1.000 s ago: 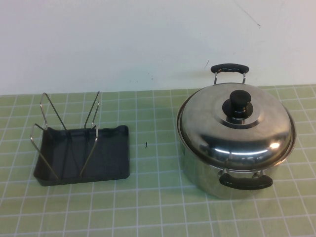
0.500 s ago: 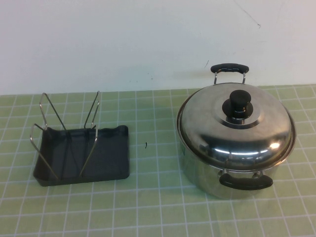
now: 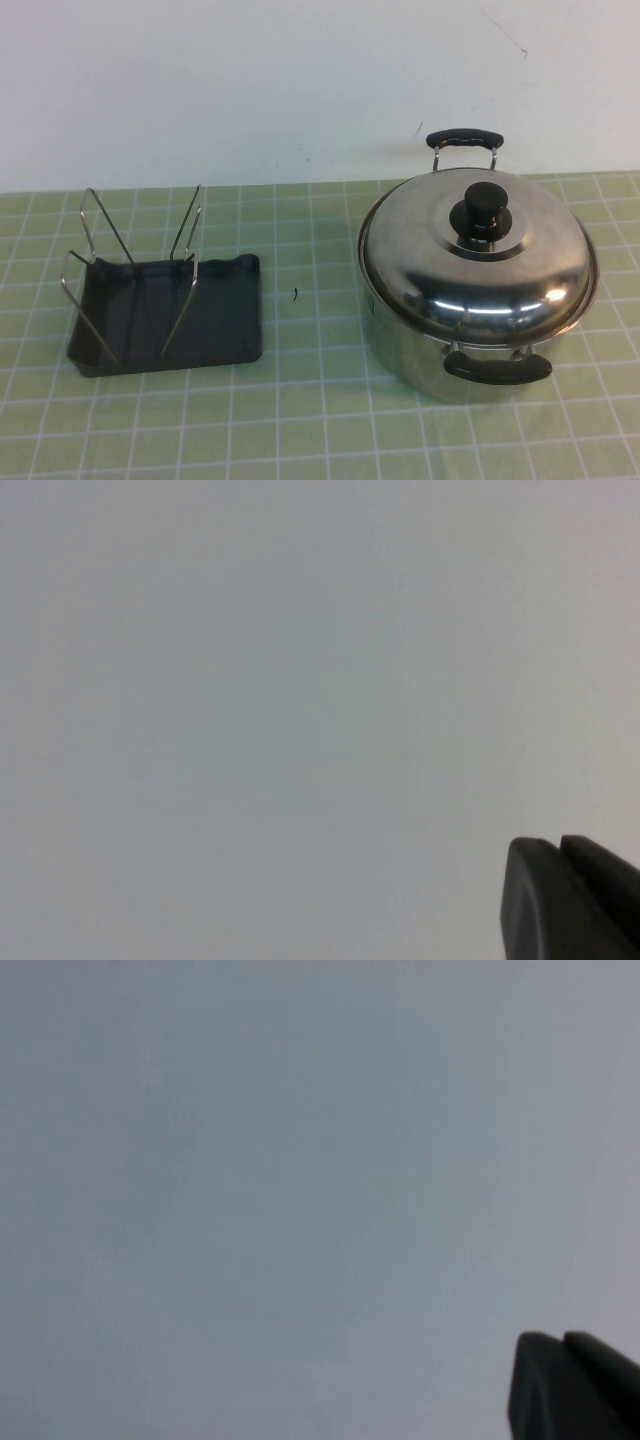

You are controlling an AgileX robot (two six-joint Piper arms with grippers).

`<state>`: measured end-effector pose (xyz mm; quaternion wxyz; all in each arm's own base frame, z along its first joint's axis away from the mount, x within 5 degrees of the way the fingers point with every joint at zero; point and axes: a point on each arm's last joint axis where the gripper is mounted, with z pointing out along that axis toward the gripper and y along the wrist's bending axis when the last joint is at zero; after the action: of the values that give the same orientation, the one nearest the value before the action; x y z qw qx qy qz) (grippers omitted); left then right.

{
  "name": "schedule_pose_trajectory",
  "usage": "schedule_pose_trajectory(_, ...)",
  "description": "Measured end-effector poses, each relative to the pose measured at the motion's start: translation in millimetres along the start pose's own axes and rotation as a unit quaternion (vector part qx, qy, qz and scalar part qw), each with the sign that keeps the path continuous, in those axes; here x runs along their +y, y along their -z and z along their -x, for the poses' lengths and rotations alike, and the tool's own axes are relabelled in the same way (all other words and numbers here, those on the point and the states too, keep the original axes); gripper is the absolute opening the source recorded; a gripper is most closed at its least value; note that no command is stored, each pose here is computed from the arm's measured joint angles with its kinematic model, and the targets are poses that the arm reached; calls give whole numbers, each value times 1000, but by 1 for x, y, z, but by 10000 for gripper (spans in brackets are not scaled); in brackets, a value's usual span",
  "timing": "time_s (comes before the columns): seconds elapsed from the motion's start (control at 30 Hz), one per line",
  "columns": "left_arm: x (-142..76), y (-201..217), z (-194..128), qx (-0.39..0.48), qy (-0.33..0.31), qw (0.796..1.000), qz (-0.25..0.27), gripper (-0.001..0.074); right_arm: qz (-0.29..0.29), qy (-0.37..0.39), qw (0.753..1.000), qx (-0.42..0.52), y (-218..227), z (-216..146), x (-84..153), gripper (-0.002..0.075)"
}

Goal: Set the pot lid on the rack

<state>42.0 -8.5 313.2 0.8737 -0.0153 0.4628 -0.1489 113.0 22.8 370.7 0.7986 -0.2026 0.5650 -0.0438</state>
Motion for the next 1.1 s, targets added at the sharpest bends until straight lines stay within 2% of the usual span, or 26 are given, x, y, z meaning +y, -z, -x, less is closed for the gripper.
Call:
schedule_pose_trajectory(0.07,2,-6,-8,30,46,998,4,-4,78,-28,996,21,-31,-9,4,-1)
schedule_pose_trajectory(0.17,2,-12,-18,66,53,996,0,-3,160,-82,982,64,-72,-32,7,-1)
schedule_pose_trajectory(0.3,-2,-14,-27,109,-20,993,-31,-4,214,-110,964,111,-112,-60,16,-1)
schedule_pose_trajectory(0.4,-4,-13,-34,141,-91,984,-52,-4,245,-79,956,138,-136,-73,37,0)
schedule_pose_trajectory(0.5,-1,-11,-40,176,-152,971,-54,-3,240,38,957,160,-155,-73,59,0)
schedule_pose_trajectory(0.6,4,-9,-45,208,-176,962,-33,-4,166,153,950,217,-165,-66,59,0)
schedule_pose_trajectory(0.67,8,-8,-47,224,-177,958,-16,-3,118,197,937,263,-168,-59,51,-1)
schedule_pose_trajectory(0.73,9,-7,-48,230,-176,957,-9,-3,99,194,920,327,-166,-59,43,-1)
schedule_pose_trajectory(0.77,9,-7,-49,231,-171,958,-8,-3,109,186,906,363,-162,-60,41,-1)
schedule_pose_trajectory(0.83,10,-7,-50,234,-161,959,-4,-3,167,170,879,413,-154,-66,46,-1)
schedule_pose_trajectory(0.9,10,-6,-51,237,-142,961,1,-3,244,129,865,419,-146,-68,62,-1)
schedule_pose_trajectory(1.0,11,-3,-57,246,-124,961,5,-3,315,66,868,378,-140,-72,83,-1)
schedule_pose_trajectory(1.1,11,0,-62,248,-113,962,-1,-3,317,-10,889,330,-134,-83,101,-1)
